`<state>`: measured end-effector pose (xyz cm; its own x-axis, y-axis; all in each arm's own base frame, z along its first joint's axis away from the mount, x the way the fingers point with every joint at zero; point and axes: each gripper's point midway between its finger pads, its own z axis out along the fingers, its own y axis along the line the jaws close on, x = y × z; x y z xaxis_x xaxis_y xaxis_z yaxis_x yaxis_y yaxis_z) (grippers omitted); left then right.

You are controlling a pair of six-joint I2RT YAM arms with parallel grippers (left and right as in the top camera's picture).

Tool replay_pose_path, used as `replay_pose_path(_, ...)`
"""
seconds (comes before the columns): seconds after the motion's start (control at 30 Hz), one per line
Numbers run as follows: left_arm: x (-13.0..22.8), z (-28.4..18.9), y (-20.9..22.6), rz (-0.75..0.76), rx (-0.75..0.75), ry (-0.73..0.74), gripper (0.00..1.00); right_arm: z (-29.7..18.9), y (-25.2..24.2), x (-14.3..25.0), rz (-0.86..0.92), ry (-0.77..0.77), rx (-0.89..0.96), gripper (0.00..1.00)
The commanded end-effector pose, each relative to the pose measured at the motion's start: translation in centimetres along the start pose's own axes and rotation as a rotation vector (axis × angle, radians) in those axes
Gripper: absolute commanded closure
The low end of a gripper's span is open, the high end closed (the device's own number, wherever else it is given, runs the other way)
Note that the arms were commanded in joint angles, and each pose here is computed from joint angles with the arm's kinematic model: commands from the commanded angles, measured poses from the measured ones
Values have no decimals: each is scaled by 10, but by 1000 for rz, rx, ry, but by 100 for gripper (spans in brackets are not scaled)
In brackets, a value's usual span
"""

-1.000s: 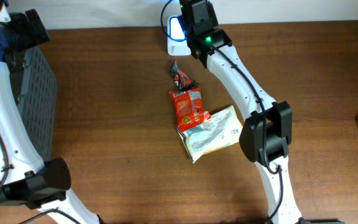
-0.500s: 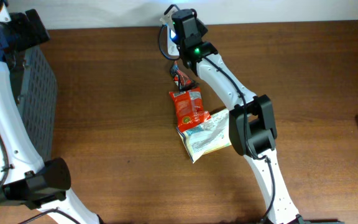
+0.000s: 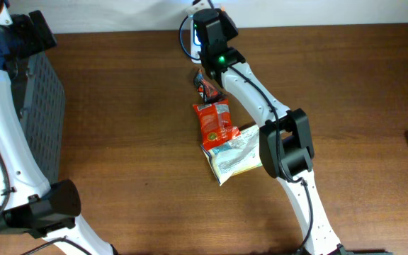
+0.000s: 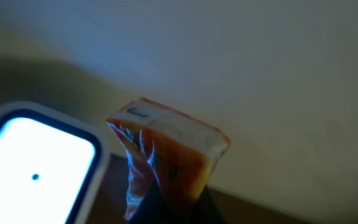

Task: Scan the item barcode
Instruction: 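Hold the orange box up to the scanner window with right gripper, then carry the orange box right and set it beside the Listerine bottle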

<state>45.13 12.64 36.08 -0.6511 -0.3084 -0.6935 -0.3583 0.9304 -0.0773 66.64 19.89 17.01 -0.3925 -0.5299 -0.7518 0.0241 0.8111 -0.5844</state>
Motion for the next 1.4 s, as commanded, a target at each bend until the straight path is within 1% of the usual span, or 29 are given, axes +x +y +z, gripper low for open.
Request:
replay_pose_path(0.0,-1,-4,1,-12,2,-7,1,-4,-89,6,274,71,236,96)
replay_pose_path(0.1,-1,-4,1,-12,2,-7,1,2,-138,46,438,189,292,96)
replay_pose_path(0.17,-1,-4,1,-12,2,-7,1,5,-159,75,530,271,297,96)
replay_pose_path(0.23,-1,-4,1,-12,2,-7,1,11,-194,123,643,399,300,96)
replay_pose_path(0.33,-1,-4,1,-12,2,-7,1,11,-234,194,771,580,332,96)
replay_pose_path(0.37,-1,-4,1,-12,2,-7,1,10,-244,209,796,619,341,96)
replay_pose_path(0.4,-1,-4,1,-12,2,-7,1,5,-262,240,844,695,363,96)
replay_pose_path(0.5,-1,-4,1,-12,2,-7,1,-9,-302,298,930,829,408,96)
replay_pose_path(0.63,-1,-4,1,-12,2,-7,1,-40,-358,367,982,974,519,96)
replay_pose_path(0.77,-1,-4,1,-12,2,-7,1,-70,-397,416,1039,1066,601,96)
replay_pose_path(0.87,-1,-4,1,-12,2,-7,1,-87,-416,445,1072,1110,650,96)
replay_pose_path(1.0,-1,-4,1,-12,2,-7,1,-88,-414,464,1124,1133,629,96)
replay_pose_path(1.03,-1,-4,1,-12,2,-7,1,-86,-411,468,1140,1138,613,89)
replay_pose_path(1.07,-1,-4,1,-12,2,-7,1,-86,-409,471,1145,1144,608,79)
replay_pose_path(1.1,-1,-4,1,-12,2,-7,1,-86,-408,473,1144,1149,608,60)
replay_pose_path(1.13,-1,-4,1,-12,2,-7,1,-85,-407,474,1142,1153,607,48)
replay_pose_path(1.17,-1,-4,1,-12,2,-7,1,-86,-407,474,1142,1155,606,43)
replay_pose_path(1.2,-1,-4,1,-12,2,-7,1,-86,-406,474,1141,1158,605,34)
replay_pose_path(1.27,-1,-4,1,-12,2,-7,1,-86,-402,472,1135,1166,595,13)
replay_pose_path(1.3,-1,-4,1,-12,2,-7,1,-86,-400,471,1132,1171,589,6)
replay_pose_path(1.37,-1,-4,1,-12,2,-7,1,-81,-391,466,1153,1171,538,3)
